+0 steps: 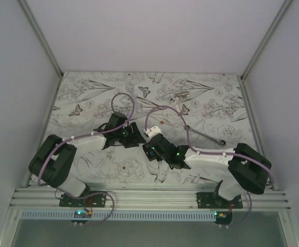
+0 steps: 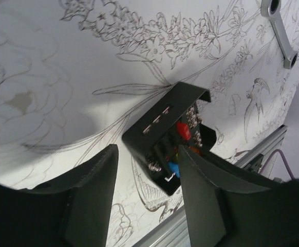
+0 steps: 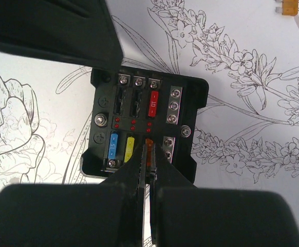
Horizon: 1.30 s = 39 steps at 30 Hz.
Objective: Snap on the fuse box
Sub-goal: Install the fuse at the fuse box base.
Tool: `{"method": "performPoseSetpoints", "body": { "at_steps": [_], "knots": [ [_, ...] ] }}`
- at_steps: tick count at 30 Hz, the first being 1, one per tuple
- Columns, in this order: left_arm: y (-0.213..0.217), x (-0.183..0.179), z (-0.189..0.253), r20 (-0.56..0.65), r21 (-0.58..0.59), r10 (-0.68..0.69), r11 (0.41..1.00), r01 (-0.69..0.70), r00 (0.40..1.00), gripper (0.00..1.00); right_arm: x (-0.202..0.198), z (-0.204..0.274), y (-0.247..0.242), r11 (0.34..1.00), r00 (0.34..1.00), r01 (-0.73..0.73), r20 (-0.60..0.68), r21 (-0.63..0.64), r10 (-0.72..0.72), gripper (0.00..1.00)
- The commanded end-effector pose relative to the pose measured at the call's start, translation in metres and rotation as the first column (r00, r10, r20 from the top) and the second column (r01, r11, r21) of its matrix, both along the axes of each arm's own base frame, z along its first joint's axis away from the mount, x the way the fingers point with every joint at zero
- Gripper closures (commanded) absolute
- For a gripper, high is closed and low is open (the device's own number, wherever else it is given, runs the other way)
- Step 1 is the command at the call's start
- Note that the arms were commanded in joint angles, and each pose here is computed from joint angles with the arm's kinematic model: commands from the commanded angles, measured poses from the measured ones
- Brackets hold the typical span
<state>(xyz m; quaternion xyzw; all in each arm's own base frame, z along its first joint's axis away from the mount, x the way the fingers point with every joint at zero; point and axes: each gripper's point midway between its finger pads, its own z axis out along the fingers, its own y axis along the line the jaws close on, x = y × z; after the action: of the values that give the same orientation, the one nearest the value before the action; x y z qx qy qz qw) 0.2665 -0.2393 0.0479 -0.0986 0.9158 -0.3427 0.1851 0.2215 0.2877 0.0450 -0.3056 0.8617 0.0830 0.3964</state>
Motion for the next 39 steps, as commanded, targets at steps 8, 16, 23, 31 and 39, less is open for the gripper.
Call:
{"method": "performPoseSetpoints", "body": {
  "at_steps": [8,16,23,31,39],
  "knots": [
    [-0.026,-0.016,-0.007,-0.119,-0.066,-0.027,0.998,0.019,0.993,0.65,-0.027,-0.029,-0.023,0.996,0.991,-0.019,-0.134,-0.085,0.007,1.00],
    [-0.010,-0.026,-0.022,-0.202,0.067,0.016,0.998,-0.002,0.979,0.73,-0.025,-0.031,-0.020,0.995,0.991,-0.021,-0.135,-0.098,0.007,1.00],
    [0.005,-0.034,-0.024,-0.232,0.227,0.056,0.974,-0.002,0.971,0.88,-0.025,-0.029,-0.021,0.996,0.991,-0.016,-0.134,-0.093,0.003,1.00],
    [0.012,-0.035,-0.022,-0.238,0.346,0.138,0.937,-0.049,0.961,1.00,-0.028,-0.032,-0.022,0.994,0.990,-0.024,-0.140,-0.105,0.009,1.00],
    [0.010,-0.033,-0.020,-0.231,0.380,0.203,0.919,-0.104,0.952,1.00,-0.036,-0.028,-0.029,0.992,0.991,-0.052,-0.130,-0.113,0.038,1.00]
  ]
}}
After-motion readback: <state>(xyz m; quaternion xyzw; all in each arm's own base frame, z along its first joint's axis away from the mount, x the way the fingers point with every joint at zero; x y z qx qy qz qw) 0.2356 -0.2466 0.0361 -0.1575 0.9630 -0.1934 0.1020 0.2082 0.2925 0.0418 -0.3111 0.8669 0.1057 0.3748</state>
